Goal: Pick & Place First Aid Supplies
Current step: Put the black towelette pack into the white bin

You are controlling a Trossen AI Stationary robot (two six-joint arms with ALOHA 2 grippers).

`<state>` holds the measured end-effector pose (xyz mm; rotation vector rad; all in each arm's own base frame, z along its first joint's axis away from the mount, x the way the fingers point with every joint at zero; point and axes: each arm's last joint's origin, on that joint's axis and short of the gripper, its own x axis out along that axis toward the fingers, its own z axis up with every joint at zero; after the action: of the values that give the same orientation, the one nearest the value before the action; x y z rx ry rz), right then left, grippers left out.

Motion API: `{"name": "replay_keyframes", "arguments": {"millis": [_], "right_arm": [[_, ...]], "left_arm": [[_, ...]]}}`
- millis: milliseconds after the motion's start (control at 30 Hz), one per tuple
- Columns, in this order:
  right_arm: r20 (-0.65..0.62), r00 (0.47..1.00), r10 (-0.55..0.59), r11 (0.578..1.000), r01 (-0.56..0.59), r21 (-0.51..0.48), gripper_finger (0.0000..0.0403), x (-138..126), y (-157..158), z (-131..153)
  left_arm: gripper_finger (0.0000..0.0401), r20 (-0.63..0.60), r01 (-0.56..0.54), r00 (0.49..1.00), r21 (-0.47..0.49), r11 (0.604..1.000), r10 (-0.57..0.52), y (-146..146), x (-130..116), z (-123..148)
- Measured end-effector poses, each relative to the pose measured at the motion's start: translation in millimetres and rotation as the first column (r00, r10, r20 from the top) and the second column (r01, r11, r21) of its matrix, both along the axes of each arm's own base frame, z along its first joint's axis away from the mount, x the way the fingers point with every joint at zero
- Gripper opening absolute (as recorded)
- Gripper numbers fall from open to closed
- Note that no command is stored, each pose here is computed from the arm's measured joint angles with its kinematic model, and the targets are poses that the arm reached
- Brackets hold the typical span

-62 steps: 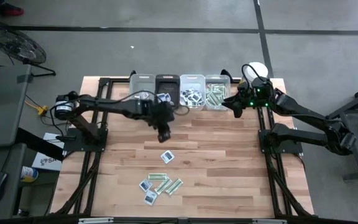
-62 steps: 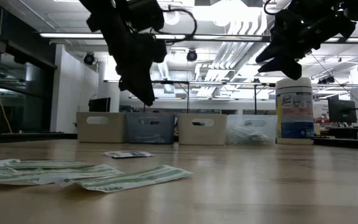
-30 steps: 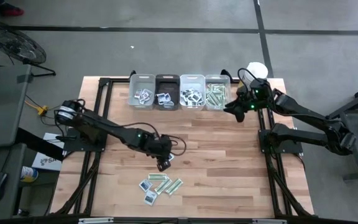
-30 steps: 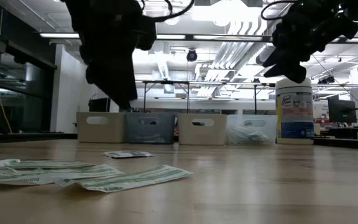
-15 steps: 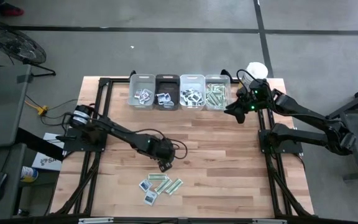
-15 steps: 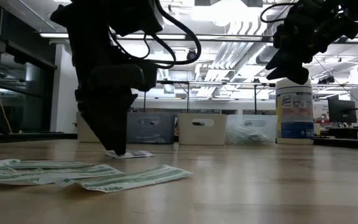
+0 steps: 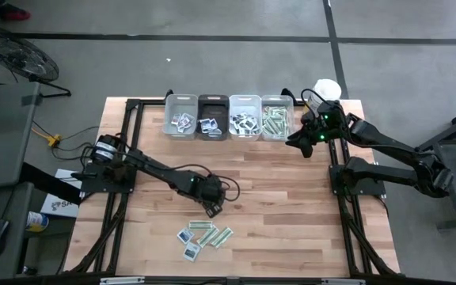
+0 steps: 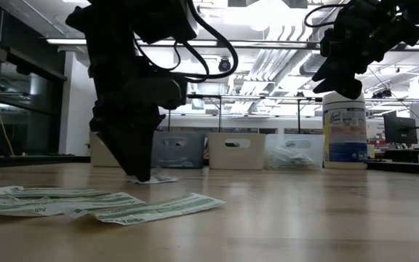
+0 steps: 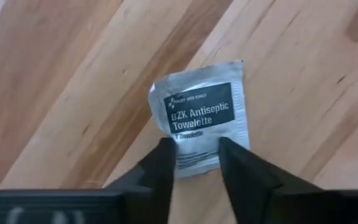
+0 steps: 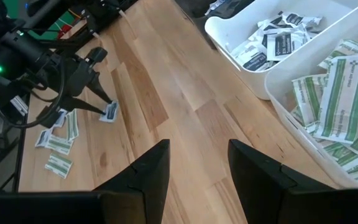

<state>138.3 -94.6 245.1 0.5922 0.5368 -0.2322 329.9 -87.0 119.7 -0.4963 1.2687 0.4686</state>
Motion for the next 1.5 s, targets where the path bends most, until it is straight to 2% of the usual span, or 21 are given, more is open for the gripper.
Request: {"name": "replay_keyframes", "arguments": {"millis": [267, 367, 500, 567, 633, 667, 767, 900, 1100, 1233, 1500], "right_arm": [[-0.001, 1.0, 0.002, 1.0, -0.002, -0.003, 0.0156, 0.0, 0.0, 0.0], [0.004, 1.0, 0.013, 1.0, -0.013, -0.001, 0.0156, 0.1, 0.3, 0.1], [0.054, 0.991, 0.119, 0.992, -0.121, 0.024, 0.0156, 0.8, 3.3, 1.4], [0.08, 0.984, 0.161, 0.985, -0.165, 0.044, 0.0156, 1.1, 4.7, 2.2], [0.095, 0.981, 0.169, 0.984, -0.174, 0.047, 0.0156, 1.8, 4.8, 3.2], [0.102, 0.98, 0.168, 0.984, -0.174, 0.044, 0.0156, 2.6, 4.8, 4.1], [0.142, 0.973, 0.184, 0.983, -0.186, 0.001, 0.0156, 7.4, 5.9, 8.7], [0.205, 0.955, 0.216, 0.976, -0.203, -0.083, 0.0156, 16.2, 10.3, 17.3], [0.268, 0.935, 0.232, 0.966, -0.19, -0.176, 0.0156, 27.5, 20.3, 27.2], [0.293, 0.927, 0.233, 0.96, -0.171, -0.223, 0.0156, 33.2, 27.5, 31.7], [0.388, 0.895, 0.219, 0.931, -0.072, -0.359, 0.0156, 44.4, 38.5, 45.2]], "left_arm": [[0.0014, 0.003, 0.011, 1.0, -0.046, 0.999, -0.011, -2.1, 1.0, -0.4], [0.0009, 0.0, 0.012, 1.0, -0.049, 0.999, -0.012, -2.1, 0.7, -0.3], [0.0004, 0.016, 0.029, 0.999, -0.022, 0.999, -0.028, -1.0, -0.4, 7.9], [0.0004, 0.03, 0.028, 0.999, 0.029, 0.999, -0.029, -0.3, 1.1, 19.1], [0.0003, 0.025, 0.053, 0.998, 0.125, 0.991, -0.057, 1.6, 1.4, 30.0], [0.0003, 0.009, 0.073, 0.997, 0.175, 0.982, -0.076, 3.1, 1.4, 34.5], [0.0002, 0.114, 0.075, 0.987, 0.298, 0.952, -0.114, 3.4, 18.0, 61.5], [0.0002, 0.158, 0.08, 0.973, 0.454, 0.887, -0.169, 4.7, 32.7, 90.0], [0.0001, 0.256, -0.053, 0.956, 0.623, 0.78, -0.139, 23.7, 53.0, 136.8], [0.0001, 0.298, -0.112, 0.944, 0.689, 0.717, -0.139, 41.7, 63.9, 168.3], [0.0001, 0.329, -0.1, 0.914, 0.748, 0.656, -0.236, 70.6, 81.0, 198.2]]}}
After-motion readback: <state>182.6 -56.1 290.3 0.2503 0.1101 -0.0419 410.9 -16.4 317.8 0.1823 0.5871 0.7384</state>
